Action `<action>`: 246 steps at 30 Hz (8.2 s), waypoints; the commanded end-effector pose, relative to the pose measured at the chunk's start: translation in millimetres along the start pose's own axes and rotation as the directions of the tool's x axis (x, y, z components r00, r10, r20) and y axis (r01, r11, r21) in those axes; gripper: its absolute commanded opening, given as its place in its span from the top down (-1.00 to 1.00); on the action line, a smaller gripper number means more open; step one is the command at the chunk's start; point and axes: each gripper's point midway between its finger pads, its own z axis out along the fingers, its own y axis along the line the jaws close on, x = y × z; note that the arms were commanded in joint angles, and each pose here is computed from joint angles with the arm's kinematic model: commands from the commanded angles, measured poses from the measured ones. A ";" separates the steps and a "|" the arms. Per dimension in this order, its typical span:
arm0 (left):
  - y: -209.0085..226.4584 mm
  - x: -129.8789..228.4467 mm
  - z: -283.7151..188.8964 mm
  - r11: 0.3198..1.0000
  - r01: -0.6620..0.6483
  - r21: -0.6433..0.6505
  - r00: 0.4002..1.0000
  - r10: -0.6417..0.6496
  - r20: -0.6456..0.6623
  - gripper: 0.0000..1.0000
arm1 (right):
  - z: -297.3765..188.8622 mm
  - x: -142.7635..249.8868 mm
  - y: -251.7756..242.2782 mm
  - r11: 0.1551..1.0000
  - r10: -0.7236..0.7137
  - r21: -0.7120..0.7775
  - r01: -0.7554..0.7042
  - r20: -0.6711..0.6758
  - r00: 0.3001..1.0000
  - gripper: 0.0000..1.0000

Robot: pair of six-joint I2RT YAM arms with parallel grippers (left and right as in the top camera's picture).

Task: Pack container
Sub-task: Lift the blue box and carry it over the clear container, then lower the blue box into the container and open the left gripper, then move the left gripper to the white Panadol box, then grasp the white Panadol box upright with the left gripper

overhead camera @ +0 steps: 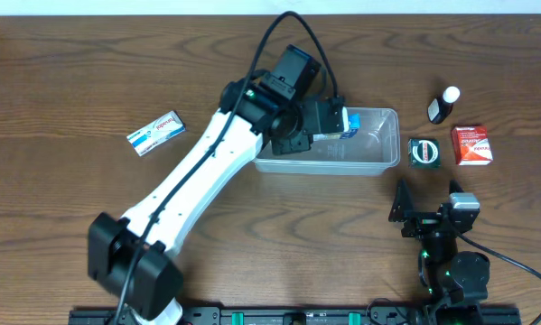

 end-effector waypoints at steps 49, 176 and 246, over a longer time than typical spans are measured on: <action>48.4 49.6 86.3 0.998 0.055 0.006 0.997 -0.055 -0.059 -0.15 | 0.0 0.7 -2.3 1.000 -0.014 0.009 0.015 -0.001 1.000 -0.99; 50.9 380.5 -56.3 -0.710 0.588 -0.387 -0.612 -0.703 0.361 -0.96 | 0.0 0.7 -2.3 1.000 -0.014 0.009 0.015 -0.001 1.000 -0.99; 58.7 388.4 50.1 -0.979 -0.149 0.142 -0.907 0.192 0.374 -0.20 | 0.0 0.7 -2.3 1.000 -0.014 0.009 0.015 -0.001 1.000 -0.98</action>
